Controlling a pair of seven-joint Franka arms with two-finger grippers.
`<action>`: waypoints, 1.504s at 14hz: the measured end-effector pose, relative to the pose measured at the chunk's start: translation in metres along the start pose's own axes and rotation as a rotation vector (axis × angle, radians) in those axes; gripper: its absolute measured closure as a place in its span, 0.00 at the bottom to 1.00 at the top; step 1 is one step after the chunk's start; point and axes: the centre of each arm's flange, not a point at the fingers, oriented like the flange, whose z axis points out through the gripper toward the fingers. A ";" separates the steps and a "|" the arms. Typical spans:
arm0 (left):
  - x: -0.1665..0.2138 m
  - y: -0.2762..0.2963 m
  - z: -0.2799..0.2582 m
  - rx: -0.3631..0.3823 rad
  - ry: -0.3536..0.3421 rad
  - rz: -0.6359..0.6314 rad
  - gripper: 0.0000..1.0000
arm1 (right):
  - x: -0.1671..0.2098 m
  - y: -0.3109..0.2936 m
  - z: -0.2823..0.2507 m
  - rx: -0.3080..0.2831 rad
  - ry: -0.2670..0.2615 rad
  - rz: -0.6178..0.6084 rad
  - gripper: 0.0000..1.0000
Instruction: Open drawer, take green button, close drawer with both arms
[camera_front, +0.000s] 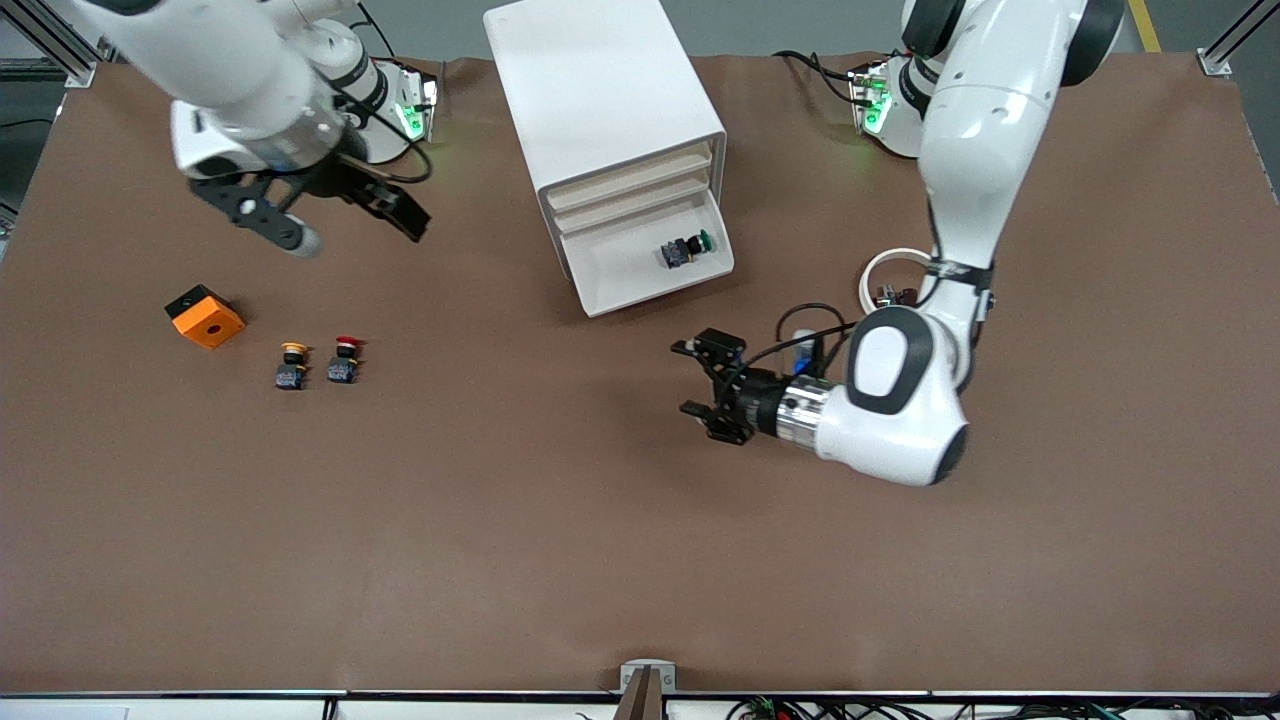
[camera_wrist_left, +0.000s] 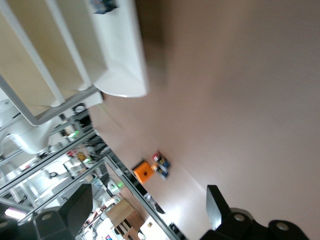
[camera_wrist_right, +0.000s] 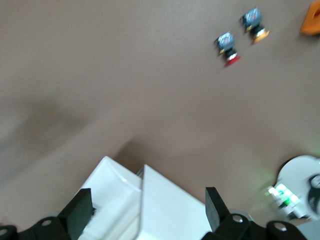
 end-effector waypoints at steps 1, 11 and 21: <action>-0.001 -0.003 -0.026 -0.040 -0.006 0.039 0.00 | -0.018 -0.017 0.013 -0.008 0.001 0.044 0.00; 0.003 -0.068 -0.131 -0.215 0.539 0.784 0.00 | -0.118 -0.142 0.164 -0.179 0.021 0.379 0.00; 0.014 -0.089 -0.171 -0.012 0.997 1.353 0.00 | -0.162 -0.194 0.257 -0.137 -0.049 0.457 0.00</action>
